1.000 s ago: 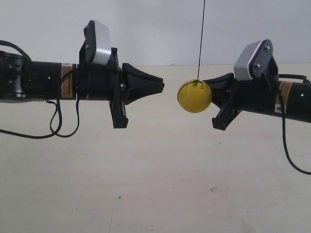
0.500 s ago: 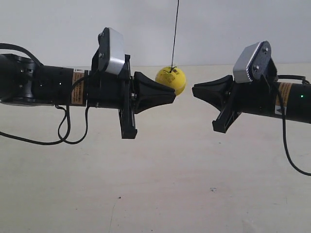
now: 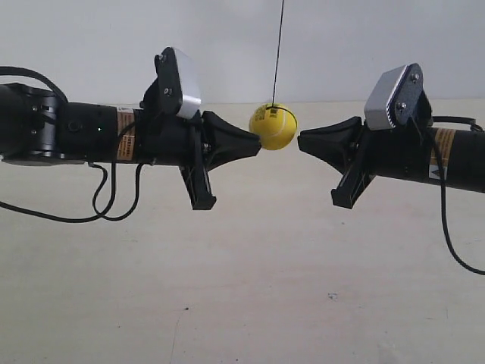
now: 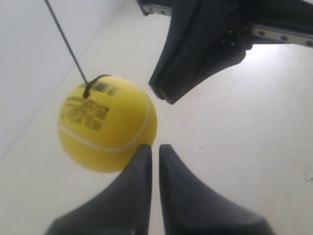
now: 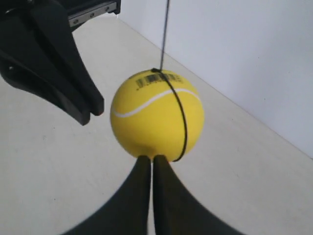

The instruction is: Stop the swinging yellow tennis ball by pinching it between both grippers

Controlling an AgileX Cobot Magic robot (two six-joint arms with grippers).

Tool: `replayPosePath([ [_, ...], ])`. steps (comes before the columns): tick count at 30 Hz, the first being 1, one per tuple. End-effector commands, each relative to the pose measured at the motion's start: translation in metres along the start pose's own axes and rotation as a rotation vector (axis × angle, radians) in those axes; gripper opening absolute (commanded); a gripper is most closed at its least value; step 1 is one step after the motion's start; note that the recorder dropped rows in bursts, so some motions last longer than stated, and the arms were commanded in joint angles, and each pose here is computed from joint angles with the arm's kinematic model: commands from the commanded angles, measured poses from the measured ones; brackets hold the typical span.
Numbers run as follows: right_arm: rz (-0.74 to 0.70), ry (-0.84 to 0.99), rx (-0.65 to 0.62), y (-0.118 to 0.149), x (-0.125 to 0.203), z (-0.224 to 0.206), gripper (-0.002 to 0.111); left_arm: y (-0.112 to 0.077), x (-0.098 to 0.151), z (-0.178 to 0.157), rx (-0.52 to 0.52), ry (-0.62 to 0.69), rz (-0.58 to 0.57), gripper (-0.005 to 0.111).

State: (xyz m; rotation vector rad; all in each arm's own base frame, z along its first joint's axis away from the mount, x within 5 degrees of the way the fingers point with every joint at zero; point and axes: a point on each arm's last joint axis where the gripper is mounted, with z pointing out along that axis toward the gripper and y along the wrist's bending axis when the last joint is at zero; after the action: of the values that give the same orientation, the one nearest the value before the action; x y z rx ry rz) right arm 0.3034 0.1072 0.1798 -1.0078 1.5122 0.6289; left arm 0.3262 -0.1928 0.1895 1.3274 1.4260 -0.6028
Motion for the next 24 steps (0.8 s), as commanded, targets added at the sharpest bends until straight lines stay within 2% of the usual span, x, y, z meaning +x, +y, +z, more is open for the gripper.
replayPosePath([
  [1,-0.019,-0.014,-0.004,0.000,-0.003,0.000,0.000,0.012,0.004,-0.007,-0.055,0.003,-0.024,0.005],
  [6,-0.017,-0.019,-0.007,0.000,-0.004,0.000,0.000,0.030,0.006,-0.023,-0.140,-0.077,-0.083,0.005],
  [10,-0.017,-0.019,-0.007,0.000,-0.004,0.000,0.000,0.034,-0.002,-0.022,-0.132,-0.113,-0.060,0.005],
  [12,-0.015,-0.020,-0.007,0.000,-0.004,0.000,0.000,0.037,-0.005,-0.020,-0.107,-0.108,-0.078,0.005],
  [14,-0.010,-0.020,-0.007,0.000,-0.004,0.000,0.000,0.036,-0.003,-0.015,-0.018,-0.067,-0.088,0.005],
  [20,-0.002,-0.019,-0.019,0.001,-0.004,0.000,0.000,0.033,0.001,-0.013,0.035,-0.039,-0.087,0.005],
  [24,0.006,-0.016,-0.031,0.002,-0.004,0.000,0.000,0.029,0.013,-0.007,0.072,-0.020,-0.115,0.005],
])
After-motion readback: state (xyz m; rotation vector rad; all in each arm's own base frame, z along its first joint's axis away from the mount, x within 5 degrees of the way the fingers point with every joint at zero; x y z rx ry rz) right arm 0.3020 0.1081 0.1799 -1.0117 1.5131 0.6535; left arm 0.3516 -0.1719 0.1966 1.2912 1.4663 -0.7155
